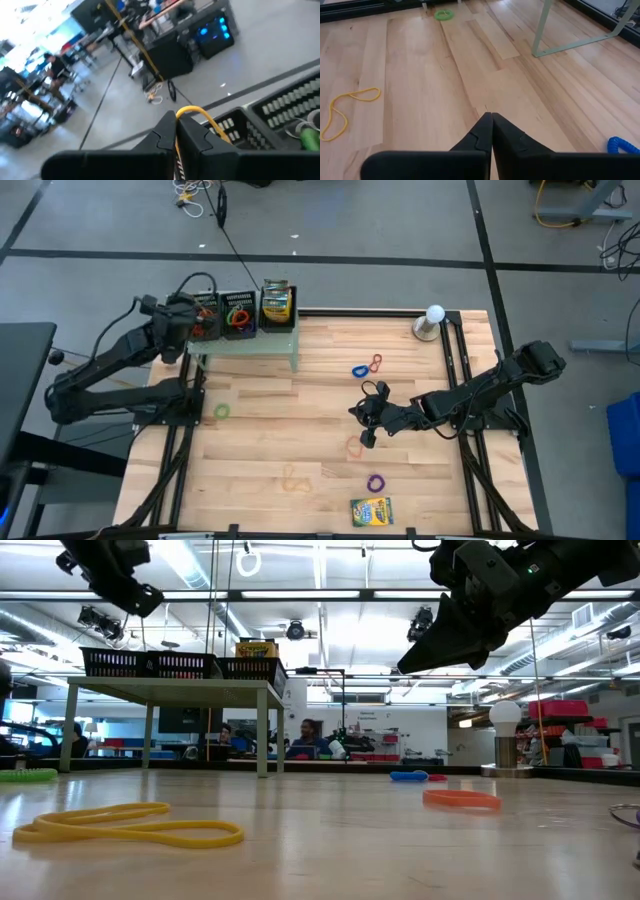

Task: Pick & Place Office Desk Supplies
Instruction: Put the yellow rubber band into the left black bin on the shelf, then put the green spring keychain into the middle black bin on the shelf

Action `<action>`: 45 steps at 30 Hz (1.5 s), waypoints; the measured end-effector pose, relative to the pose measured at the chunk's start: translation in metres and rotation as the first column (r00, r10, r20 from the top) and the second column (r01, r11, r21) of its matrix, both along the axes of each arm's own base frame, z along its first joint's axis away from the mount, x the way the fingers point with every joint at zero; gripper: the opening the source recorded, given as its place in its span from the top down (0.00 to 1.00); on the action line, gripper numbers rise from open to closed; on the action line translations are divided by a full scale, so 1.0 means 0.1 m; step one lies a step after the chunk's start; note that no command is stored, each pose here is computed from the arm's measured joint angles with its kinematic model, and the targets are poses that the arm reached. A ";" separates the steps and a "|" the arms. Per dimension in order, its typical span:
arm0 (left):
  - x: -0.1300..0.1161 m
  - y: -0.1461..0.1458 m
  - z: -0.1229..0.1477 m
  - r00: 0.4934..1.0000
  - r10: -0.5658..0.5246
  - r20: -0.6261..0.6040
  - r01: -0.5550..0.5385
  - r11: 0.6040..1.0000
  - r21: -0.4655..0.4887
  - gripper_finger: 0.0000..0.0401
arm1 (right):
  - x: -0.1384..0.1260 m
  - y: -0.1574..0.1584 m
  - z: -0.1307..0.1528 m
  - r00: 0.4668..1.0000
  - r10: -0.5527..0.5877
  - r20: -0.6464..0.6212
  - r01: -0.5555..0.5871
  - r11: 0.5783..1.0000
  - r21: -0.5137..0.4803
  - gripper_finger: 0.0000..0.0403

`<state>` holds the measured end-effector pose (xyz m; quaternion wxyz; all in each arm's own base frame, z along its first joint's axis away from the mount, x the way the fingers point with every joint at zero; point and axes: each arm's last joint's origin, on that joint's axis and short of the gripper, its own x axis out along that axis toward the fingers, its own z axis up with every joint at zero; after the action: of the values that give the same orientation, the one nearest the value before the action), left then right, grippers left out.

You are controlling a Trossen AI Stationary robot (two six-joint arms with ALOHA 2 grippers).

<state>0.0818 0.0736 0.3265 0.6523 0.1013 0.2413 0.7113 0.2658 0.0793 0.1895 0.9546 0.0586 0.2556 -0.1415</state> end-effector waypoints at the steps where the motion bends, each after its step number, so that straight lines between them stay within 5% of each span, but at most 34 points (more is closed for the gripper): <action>1: -0.01 0.02 -0.01 1.000 0.017 0.004 -0.017 1.000 -0.005 0.96 | 0.00 0.00 0.00 1.000 0.000 -0.001 0.000 1.000 0.000 0.97; 12: -0.01 0.18 -0.28 0.993 -0.044 -0.110 0.004 0.940 -0.340 0.67 | 0.00 0.00 0.00 1.000 0.000 0.000 0.000 1.000 0.001 0.97; 18: -0.07 0.21 -0.10 0.989 -0.003 -0.148 -0.056 0.917 -0.394 0.58 | 0.00 0.00 0.00 1.000 0.000 0.000 0.000 1.000 0.001 0.97; 27: -0.12 0.11 0.23 0.993 -0.121 0.013 0.112 0.858 -0.501 0.52 | 0.00 0.00 0.00 1.000 0.000 0.000 0.000 1.000 0.001 0.97; 30: -0.13 0.04 0.27 0.969 -0.229 0.094 0.240 0.777 -0.582 0.55 | 0.00 0.00 0.00 1.000 0.000 0.000 0.000 1.000 0.001 0.97; 35: -0.12 -0.20 0.17 0.859 -0.421 0.291 0.487 0.499 -0.717 0.70 | 0.00 0.00 0.00 1.000 0.002 -0.002 -0.002 1.000 -0.003 0.97; 38: -0.10 -0.33 0.05 0.818 -0.458 0.349 0.537 0.389 -0.749 0.84 | 0.00 0.00 0.00 1.000 0.002 -0.001 -0.002 1.000 -0.003 0.97; 41: -0.08 -0.45 -0.07 0.798 -0.494 0.345 0.543 0.341 -0.767 0.96 | 0.00 0.00 0.00 1.000 0.004 -0.003 -0.004 1.000 -0.006 0.97; 45: -0.06 -0.53 -0.14 0.795 -0.543 0.270 0.530 0.404 -0.746 0.98 | 0.01 -0.03 0.00 1.000 -0.006 -0.003 0.006 1.000 -0.006 0.97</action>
<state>0.0759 0.0202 0.3126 0.8172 -0.1209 0.4892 0.2797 0.2666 0.0764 0.1893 0.9540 0.0562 0.2563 -0.1453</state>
